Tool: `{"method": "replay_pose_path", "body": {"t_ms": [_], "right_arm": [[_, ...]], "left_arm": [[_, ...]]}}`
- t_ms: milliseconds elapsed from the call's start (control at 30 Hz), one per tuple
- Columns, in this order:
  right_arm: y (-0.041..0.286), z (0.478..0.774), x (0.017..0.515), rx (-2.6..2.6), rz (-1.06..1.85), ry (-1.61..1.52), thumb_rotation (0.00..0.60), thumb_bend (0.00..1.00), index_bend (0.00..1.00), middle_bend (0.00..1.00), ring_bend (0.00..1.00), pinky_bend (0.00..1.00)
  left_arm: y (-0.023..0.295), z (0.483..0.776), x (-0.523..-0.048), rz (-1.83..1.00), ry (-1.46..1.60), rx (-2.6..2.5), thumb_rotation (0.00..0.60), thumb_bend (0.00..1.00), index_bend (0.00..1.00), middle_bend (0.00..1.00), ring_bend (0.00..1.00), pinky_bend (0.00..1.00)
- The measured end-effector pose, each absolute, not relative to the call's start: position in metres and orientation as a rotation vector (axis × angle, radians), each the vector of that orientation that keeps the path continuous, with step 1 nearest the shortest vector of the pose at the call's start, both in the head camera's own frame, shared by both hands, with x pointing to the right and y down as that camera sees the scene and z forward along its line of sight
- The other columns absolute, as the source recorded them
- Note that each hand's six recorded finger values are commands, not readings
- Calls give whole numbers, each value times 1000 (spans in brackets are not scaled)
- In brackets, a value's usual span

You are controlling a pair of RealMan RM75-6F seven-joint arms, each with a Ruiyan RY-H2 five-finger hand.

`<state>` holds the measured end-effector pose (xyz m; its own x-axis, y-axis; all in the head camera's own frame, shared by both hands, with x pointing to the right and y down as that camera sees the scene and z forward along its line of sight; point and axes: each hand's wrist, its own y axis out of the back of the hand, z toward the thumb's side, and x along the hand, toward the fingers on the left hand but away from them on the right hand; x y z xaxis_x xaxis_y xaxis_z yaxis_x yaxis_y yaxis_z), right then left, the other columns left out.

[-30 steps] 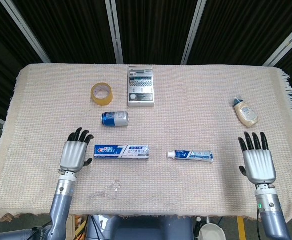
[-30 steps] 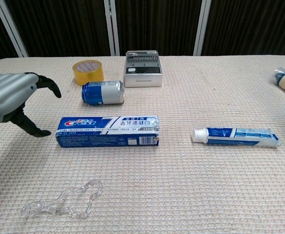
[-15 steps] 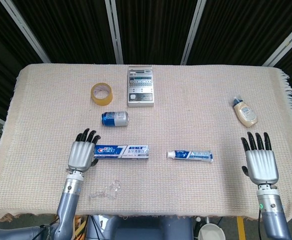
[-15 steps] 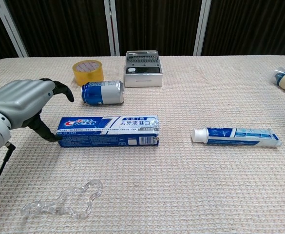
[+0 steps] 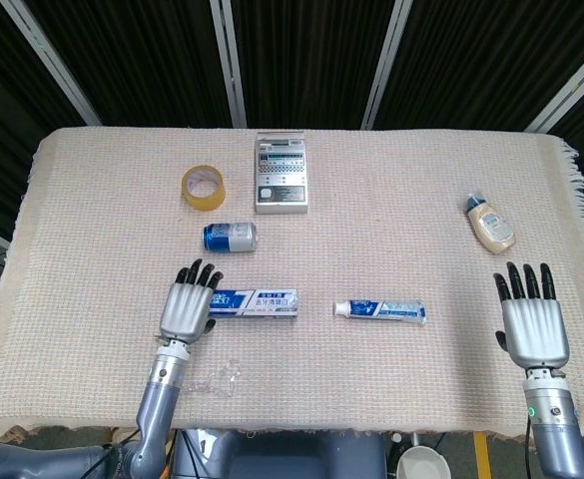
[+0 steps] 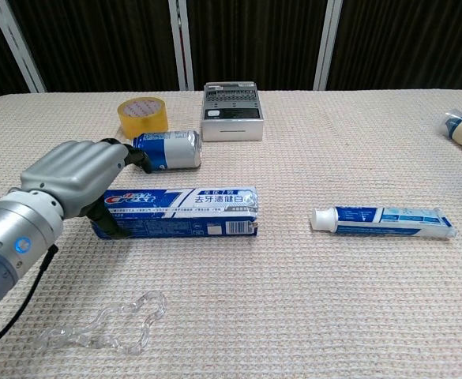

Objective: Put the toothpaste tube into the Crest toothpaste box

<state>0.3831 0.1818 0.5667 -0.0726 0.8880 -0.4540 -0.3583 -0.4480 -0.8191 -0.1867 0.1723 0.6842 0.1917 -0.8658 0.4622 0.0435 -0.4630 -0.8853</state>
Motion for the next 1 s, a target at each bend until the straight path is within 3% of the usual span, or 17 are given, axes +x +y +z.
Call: {"method": "replay_pose_path", "body": {"t_ms": [533,600,767,1000], "right_arm": [[182,564,393,-1209,1717,-613,600,176,186,121,93,0],[182,564,395,-1205,1722,-612,600,176,185,122,93,0],[182,563,397,-1196,1729,-605,600,177,185,122,94,0],[183,562,398,-1186,1729,-592,600,176,186,122,94,0]], "left_arm": [[175,696,-168,-1397,751,-1619,600,152,351,248,111,211],[174,697,-165,-1392,752,-1621,600,191,369,273,112,211],[174,698,-159,-1384,750,-1622,600,398,385,303,113,211],[174,703,-157,-1400,731,-1607,600,417,365,287,113,211]]}}
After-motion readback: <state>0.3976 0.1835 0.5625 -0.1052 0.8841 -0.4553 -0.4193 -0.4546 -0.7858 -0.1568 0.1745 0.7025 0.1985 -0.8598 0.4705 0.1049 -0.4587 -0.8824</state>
